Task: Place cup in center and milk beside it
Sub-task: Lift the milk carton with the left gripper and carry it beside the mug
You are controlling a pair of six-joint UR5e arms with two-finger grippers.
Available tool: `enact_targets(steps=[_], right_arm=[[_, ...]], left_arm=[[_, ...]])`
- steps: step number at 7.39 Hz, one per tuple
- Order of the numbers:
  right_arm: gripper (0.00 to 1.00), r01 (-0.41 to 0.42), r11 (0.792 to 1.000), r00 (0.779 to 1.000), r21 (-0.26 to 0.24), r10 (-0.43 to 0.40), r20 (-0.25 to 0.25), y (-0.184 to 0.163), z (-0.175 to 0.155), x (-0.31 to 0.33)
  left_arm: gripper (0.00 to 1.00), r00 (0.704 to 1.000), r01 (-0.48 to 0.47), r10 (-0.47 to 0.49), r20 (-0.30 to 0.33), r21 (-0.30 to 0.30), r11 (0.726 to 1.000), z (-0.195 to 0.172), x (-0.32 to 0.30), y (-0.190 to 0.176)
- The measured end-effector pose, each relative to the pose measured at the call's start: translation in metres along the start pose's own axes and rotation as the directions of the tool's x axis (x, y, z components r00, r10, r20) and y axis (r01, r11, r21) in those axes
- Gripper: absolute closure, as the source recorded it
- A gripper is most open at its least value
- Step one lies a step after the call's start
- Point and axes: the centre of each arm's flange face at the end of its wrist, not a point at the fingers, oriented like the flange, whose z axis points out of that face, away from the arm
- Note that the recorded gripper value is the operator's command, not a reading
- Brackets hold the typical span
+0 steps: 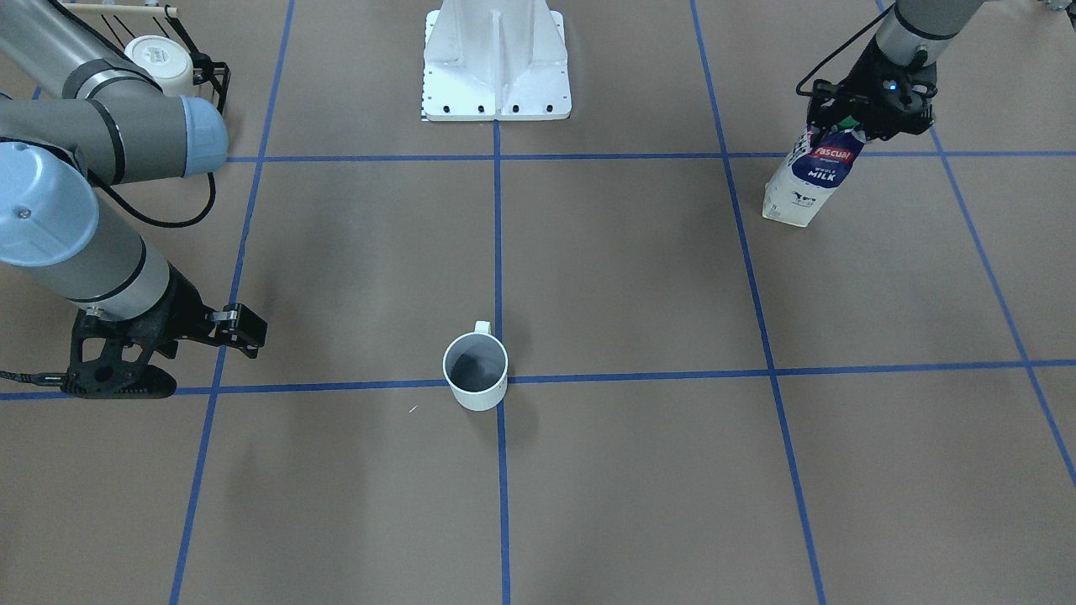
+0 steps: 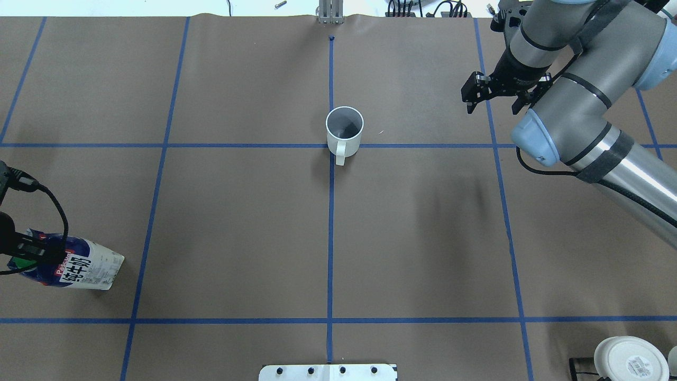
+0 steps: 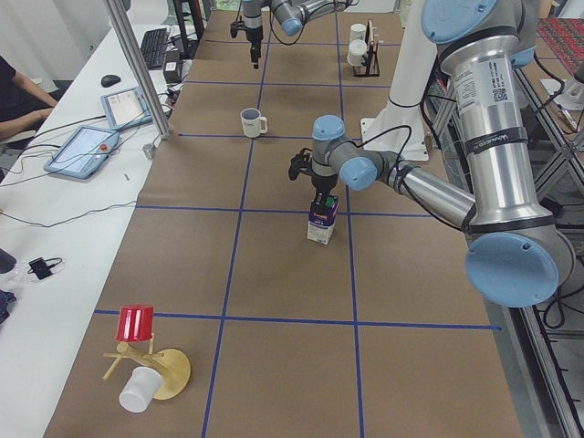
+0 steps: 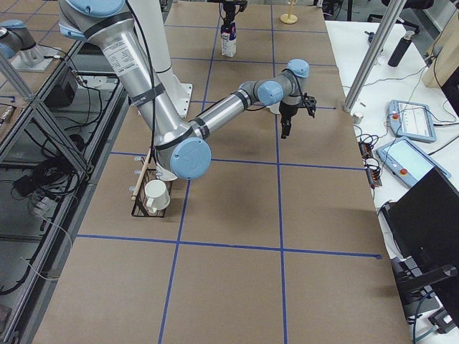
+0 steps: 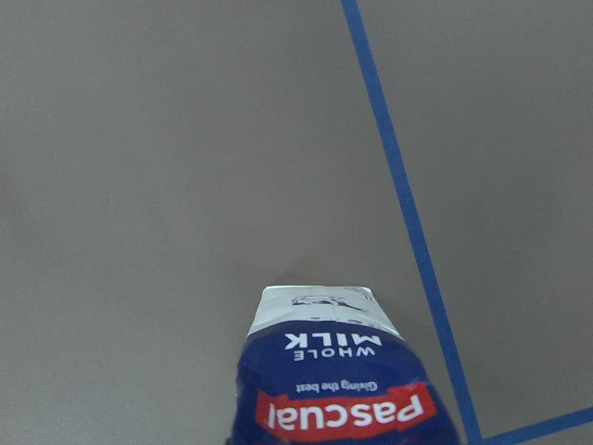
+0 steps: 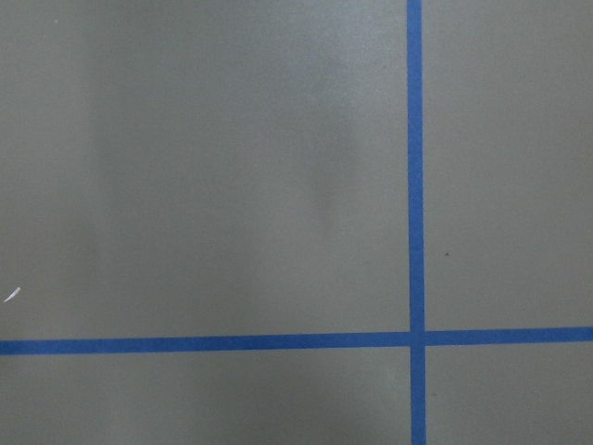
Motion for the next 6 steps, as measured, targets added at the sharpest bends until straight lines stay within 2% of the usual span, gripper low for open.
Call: enact_targets(steps=[4,6], right_arm=[[0.0,0.001,1.0,1.0,0.002,-0.001,0.002,0.0,-0.001,0.0],[0.0,0.001,1.0,1.0,0.002,-0.001,0.003,0.0,-0.002,-0.001]], left_arm=[[1.0,0.999,0.036,-0.035,-0.011,0.039,0.999,-0.043,0.008,-0.015],[1.0,0.998,0.059,-0.059,0.001,0.022,0.998,-0.064,0.056,-0.066]])
